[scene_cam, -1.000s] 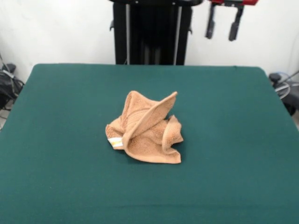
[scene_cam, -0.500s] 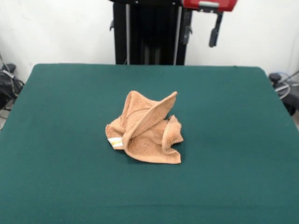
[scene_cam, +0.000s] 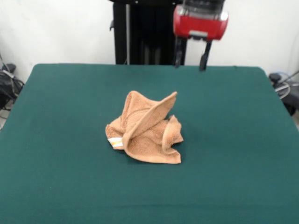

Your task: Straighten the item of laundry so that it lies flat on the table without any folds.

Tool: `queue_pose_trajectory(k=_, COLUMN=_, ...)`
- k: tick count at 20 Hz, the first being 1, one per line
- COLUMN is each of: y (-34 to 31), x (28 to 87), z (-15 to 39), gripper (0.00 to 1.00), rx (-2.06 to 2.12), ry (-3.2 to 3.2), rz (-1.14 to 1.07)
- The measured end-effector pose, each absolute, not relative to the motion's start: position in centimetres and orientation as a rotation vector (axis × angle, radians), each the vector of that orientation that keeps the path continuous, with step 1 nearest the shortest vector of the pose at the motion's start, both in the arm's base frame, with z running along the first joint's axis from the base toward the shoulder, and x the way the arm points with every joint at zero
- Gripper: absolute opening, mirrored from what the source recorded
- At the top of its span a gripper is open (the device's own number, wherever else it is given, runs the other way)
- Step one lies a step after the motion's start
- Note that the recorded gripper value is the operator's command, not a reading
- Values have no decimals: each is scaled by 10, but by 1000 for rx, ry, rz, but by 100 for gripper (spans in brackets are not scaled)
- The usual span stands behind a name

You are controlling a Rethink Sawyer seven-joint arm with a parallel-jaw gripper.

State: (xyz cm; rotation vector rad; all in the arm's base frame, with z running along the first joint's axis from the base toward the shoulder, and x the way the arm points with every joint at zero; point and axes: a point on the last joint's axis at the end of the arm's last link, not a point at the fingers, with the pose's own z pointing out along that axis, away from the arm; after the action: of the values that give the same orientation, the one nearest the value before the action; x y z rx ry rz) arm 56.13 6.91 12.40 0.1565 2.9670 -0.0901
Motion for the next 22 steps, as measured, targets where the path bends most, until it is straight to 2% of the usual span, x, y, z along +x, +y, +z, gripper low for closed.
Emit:
queue_pose_trajectory(k=5, y=54, x=571, z=74, gripper=100, rx=195, ry=2888, rz=-138)
queue_pose_trajectory(k=11, y=36, x=574, z=39, gripper=100, rx=282, ry=2902, rz=-145)
queue_pose_trajectory(k=20, y=2, x=579, z=16, gripper=100, rx=397, ry=2916, rz=-138)
queue_pose_trajectory(k=21, y=-6, x=581, z=13, gripper=0, rx=418, ry=2914, rz=-133)
queue_pose_trajectory(k=22, y=-7, x=582, z=13, gripper=0, rx=419, ry=2914, rz=-131)
